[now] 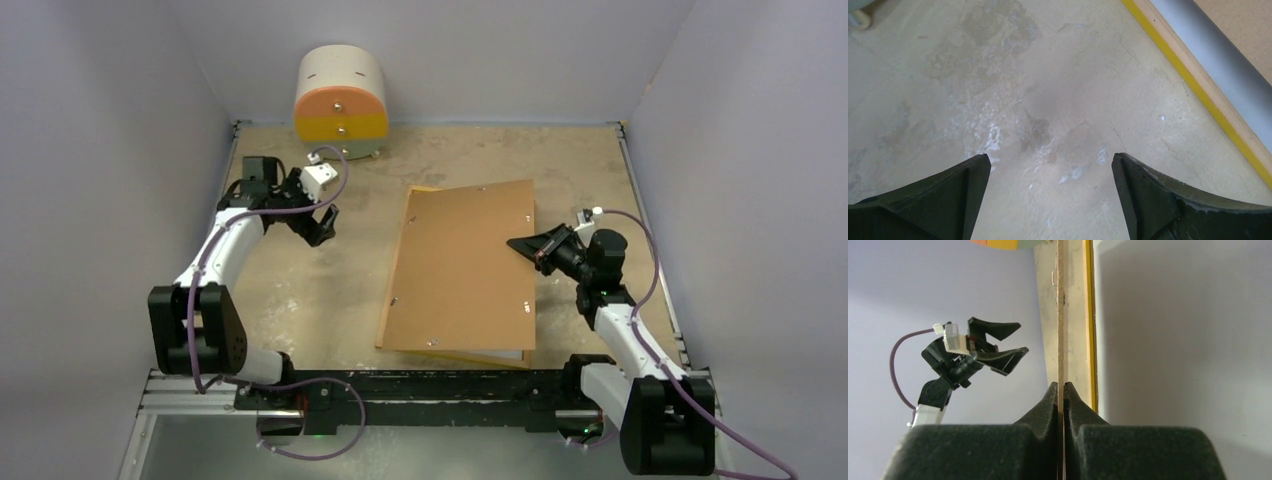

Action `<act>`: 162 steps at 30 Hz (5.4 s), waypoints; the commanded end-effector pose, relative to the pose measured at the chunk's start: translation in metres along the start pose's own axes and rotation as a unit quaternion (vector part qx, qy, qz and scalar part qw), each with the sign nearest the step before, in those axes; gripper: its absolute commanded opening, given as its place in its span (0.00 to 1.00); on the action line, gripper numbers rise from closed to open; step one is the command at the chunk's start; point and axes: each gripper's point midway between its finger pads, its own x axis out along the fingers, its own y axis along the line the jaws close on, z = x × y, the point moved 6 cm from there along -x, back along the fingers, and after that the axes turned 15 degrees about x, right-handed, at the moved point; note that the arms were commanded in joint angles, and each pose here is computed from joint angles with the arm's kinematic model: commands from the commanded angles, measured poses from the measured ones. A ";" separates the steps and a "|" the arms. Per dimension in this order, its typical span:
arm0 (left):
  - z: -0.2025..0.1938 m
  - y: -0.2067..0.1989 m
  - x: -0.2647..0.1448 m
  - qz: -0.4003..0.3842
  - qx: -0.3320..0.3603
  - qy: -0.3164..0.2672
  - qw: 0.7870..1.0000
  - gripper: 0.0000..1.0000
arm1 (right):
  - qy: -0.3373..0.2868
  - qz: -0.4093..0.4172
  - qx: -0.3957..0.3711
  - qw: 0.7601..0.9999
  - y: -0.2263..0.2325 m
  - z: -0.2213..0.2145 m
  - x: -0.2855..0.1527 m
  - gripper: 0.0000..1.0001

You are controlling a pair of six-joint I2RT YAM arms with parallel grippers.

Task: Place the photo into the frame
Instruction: Turn over the photo frame item on the photo frame.

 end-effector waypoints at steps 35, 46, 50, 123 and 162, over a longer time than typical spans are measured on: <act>-0.006 -0.012 0.076 -0.033 -0.036 0.094 0.994 1.00 | -0.012 0.080 -0.056 0.995 -0.014 0.020 0.016 0.00; -0.008 -0.018 0.074 -0.033 -0.024 0.096 0.995 1.00 | -0.002 0.066 -0.040 0.997 -0.034 0.021 0.021 0.00; -0.008 -0.020 0.073 -0.036 -0.019 0.098 0.994 1.00 | -0.008 0.069 -0.047 0.996 -0.035 0.023 0.022 0.00; -0.019 -0.052 0.075 -0.051 0.022 0.121 0.991 1.00 | -0.076 -0.114 -0.153 0.979 -0.061 0.024 0.065 0.43; 0.018 -0.049 0.075 -0.104 -0.020 0.063 0.992 1.00 | -0.025 -0.130 -0.268 0.954 0.029 -0.019 0.073 0.99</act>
